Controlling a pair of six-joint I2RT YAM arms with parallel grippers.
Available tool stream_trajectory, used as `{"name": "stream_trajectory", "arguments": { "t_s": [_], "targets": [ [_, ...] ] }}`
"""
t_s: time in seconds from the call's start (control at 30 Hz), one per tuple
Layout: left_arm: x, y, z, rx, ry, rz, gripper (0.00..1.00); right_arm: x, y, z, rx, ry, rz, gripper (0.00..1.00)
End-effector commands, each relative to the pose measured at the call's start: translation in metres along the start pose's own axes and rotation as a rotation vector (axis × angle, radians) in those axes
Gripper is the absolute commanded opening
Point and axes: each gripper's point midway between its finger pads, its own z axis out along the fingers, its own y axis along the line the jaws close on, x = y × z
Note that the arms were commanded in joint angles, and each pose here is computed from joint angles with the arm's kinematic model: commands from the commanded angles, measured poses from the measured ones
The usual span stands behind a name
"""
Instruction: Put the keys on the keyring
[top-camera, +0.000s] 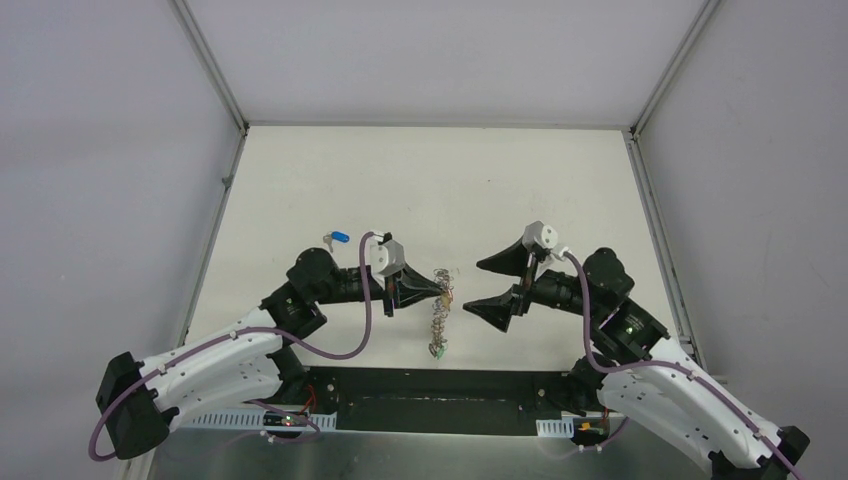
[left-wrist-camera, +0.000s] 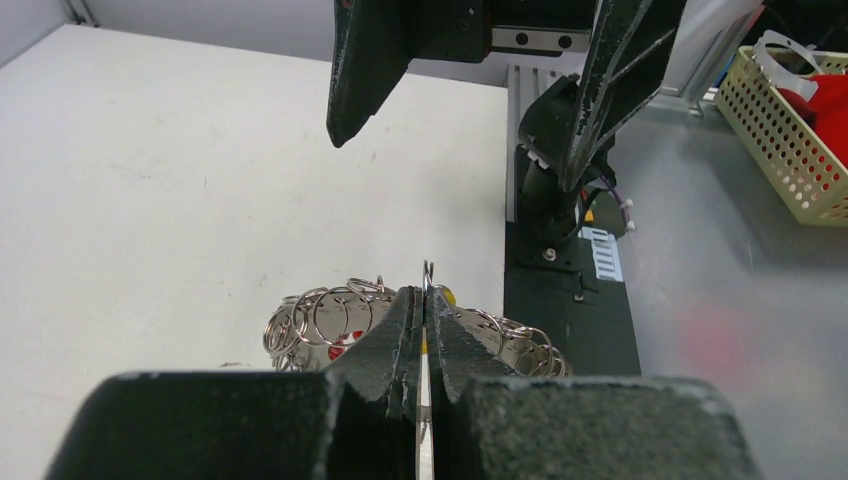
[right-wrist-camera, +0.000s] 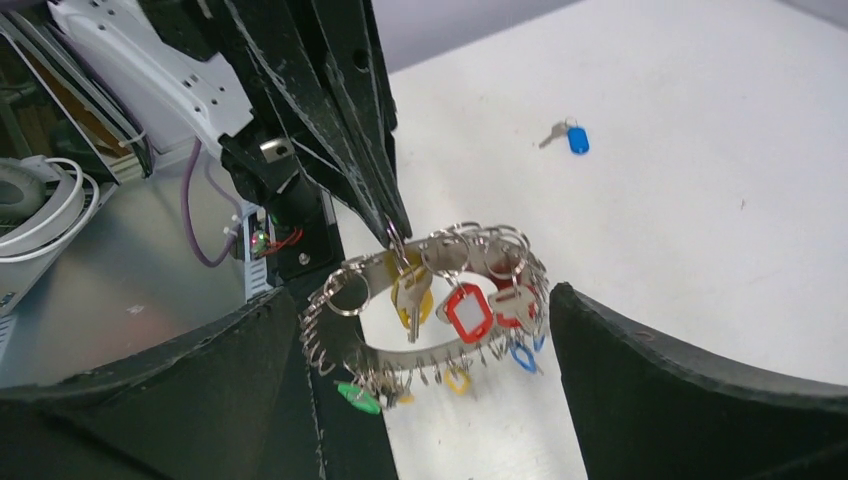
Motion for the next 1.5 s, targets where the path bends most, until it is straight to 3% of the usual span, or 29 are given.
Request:
{"name": "stream_trajectory", "arguments": {
  "t_s": [0.0, 0.23, 0.33, 0.53, 0.57, 0.87, 1.03, 1.23, 1.47],
  "targets": [
    [-0.043, -0.008, 0.005, 0.035, -0.172, 0.049, 0.00, -0.038, 0.017, 0.004, -0.100, -0.159, -0.104, 1.00],
    [-0.051, -0.011, 0.008, 0.061, -0.224, 0.049, 0.00, -0.043, 0.028, 0.005, -0.186, -0.227, -0.182, 0.99],
    [-0.054, -0.016, 0.007, 0.084, -0.243, 0.063, 0.00, -0.041, 0.030, 0.006, -0.203, -0.228, -0.208, 0.94],
    [-0.056, -0.019, 0.005, 0.097, -0.250, 0.069, 0.00, -0.036, 0.032, 0.011, -0.239, -0.204, -0.218, 0.78],
    [-0.056, -0.019, 0.005, 0.097, -0.251, 0.069, 0.00, -0.036, 0.032, 0.012, -0.244, -0.199, -0.224, 0.69],
    [-0.058, -0.019, 0.003, 0.090, -0.257, 0.072, 0.00, -0.029, 0.031, 0.023, -0.292, -0.173, -0.216, 0.41],
    [-0.059, -0.020, 0.002, 0.090, -0.259, 0.074, 0.00, -0.030, 0.027, 0.026, -0.275, -0.186, -0.217, 0.39],
    [-0.060, -0.019, 0.001, 0.083, -0.262, 0.075, 0.00, -0.026, 0.029, 0.029, -0.301, -0.169, -0.200, 0.25],
    [-0.062, -0.019, 0.001, 0.076, -0.269, 0.080, 0.00, -0.023, 0.030, 0.032, -0.319, -0.163, -0.194, 0.22]
  ]
}}
